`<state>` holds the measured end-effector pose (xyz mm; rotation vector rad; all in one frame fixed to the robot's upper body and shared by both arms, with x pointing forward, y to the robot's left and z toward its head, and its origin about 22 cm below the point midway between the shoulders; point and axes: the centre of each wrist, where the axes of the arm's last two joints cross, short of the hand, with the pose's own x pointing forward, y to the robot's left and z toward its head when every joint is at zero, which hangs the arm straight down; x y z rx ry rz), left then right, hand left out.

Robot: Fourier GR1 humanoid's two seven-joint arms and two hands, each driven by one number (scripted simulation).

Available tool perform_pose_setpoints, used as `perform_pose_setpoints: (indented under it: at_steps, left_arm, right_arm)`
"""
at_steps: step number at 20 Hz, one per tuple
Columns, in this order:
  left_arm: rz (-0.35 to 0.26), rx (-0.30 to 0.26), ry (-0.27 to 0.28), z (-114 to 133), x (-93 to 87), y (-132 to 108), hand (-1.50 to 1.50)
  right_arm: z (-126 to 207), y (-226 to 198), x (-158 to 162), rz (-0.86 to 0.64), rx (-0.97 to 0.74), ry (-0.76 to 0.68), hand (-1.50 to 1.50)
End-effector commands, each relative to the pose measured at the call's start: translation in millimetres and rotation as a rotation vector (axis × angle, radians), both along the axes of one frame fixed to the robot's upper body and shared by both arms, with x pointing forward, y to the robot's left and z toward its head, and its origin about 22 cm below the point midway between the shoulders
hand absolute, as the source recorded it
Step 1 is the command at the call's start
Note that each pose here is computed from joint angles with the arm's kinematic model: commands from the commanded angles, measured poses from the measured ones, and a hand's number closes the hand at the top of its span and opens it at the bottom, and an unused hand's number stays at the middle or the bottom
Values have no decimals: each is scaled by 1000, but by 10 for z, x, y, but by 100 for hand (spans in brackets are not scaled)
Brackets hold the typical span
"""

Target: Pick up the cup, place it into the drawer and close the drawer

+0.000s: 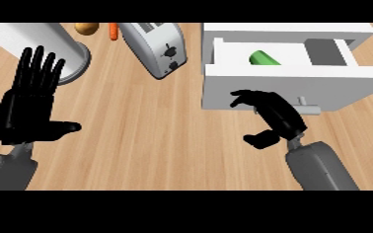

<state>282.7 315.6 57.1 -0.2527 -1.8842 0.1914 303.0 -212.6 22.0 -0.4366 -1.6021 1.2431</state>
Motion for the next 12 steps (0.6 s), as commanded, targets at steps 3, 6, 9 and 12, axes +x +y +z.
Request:
perform_pose_setpoints:
  at_steps: [3, 6, 9, 12]
  left_arm:
    - [-16, -10, 3, -27, -188, 179, -150]
    - [6, -11, -5, -82, -202, 379, -150]
    - [-4, -14, -11, -133, -204, 287, -150]
    - [-20, -20, 12, -192, -179, 365, -150]
  right_arm:
    - [-327, 29, 247, 0, -48, 45, -150]
    - [-432, 161, 447, -16, -35, 64, -150]
    - [-265, -199, 750, -15, -11, 76, -150]
    - [-142, -235, 942, -24, 35, 92, -150]
